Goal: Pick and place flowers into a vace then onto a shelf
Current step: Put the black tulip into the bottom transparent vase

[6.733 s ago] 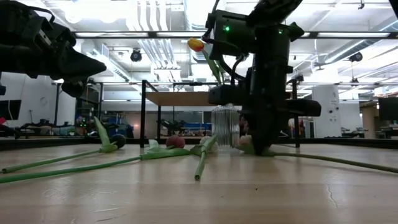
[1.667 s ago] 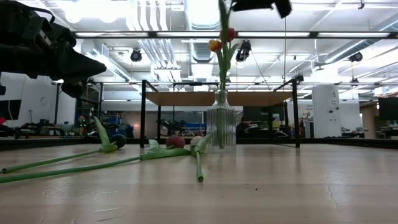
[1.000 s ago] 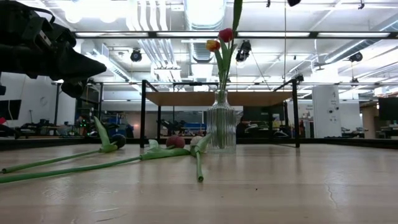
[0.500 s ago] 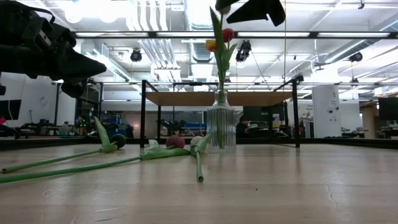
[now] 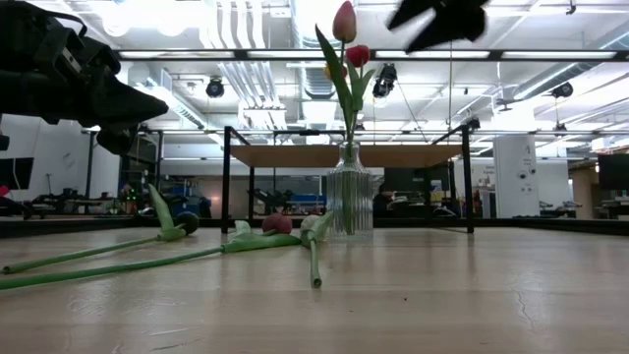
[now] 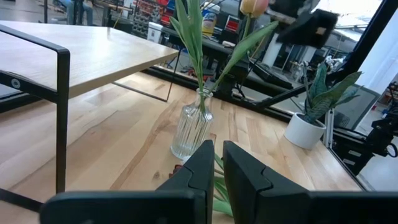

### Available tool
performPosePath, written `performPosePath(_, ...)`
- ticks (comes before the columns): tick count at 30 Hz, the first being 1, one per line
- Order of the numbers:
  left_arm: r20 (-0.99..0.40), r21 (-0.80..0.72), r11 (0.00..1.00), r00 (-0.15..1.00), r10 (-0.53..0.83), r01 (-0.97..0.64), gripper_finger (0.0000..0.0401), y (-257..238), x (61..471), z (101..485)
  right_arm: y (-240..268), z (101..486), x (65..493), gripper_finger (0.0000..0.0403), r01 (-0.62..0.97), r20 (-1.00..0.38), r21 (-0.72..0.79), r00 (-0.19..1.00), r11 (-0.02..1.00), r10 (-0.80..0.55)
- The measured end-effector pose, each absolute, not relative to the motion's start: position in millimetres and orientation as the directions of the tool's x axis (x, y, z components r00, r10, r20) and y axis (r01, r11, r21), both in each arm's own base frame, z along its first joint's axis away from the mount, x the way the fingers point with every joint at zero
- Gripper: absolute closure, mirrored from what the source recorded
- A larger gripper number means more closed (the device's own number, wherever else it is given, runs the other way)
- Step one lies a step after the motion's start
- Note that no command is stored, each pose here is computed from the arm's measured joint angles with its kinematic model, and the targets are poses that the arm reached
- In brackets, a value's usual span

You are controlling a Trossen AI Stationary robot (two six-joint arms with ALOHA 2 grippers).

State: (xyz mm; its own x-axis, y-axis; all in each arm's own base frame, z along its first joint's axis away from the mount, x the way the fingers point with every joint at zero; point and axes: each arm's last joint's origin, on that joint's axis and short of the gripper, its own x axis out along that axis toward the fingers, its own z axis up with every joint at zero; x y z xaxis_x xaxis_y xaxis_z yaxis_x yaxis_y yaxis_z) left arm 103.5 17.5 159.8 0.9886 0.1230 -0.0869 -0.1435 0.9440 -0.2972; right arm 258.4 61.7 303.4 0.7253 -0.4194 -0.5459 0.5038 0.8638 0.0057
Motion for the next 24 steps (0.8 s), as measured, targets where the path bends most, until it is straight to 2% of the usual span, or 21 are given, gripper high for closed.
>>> performPosePath(6, -0.087, -0.297, 0.944, 0.989, 0.123, -0.143, 0.0384, 17.5, 103.5, 159.7, 56.4, 285.1, 239.9, 0.0083, 0.569, -0.67, -0.035, 0.597, 0.821, -0.442)
performPosePath(11, -0.087, -0.297, 0.944, 0.989, 0.123, -0.144, 0.0384, 17.6, 103.5, 159.8, 58.4, 264.5, 235.7, 0.0109, 0.507, -0.757, -0.003, 0.562, 0.862, -0.334)
performPosePath(14, -0.087, -0.297, 0.944, 0.989, 0.123, -0.144, 0.0384, 17.6, 103.5, 159.8, 61.2, 256.5, 238.0, 0.0132, 0.485, -0.756, 0.078, 0.599, 0.871, -0.265)
performPosePath(18, -0.087, -0.297, 0.944, 0.989, 0.123, -0.143, 0.0384, 17.5, 103.5, 159.8, 64.7, 255.9, 245.9, 0.0171, 0.412, -0.629, 0.233, 0.755, 0.881, -0.187)
performPosePath(24, -0.087, -0.297, 0.944, 0.989, 0.123, -0.144, 0.0384, 17.6, 103.5, 159.7, 66.0, 253.1, 246.4, 0.0225, 0.189, -0.278, 0.375, 0.957, 0.908, -0.084)
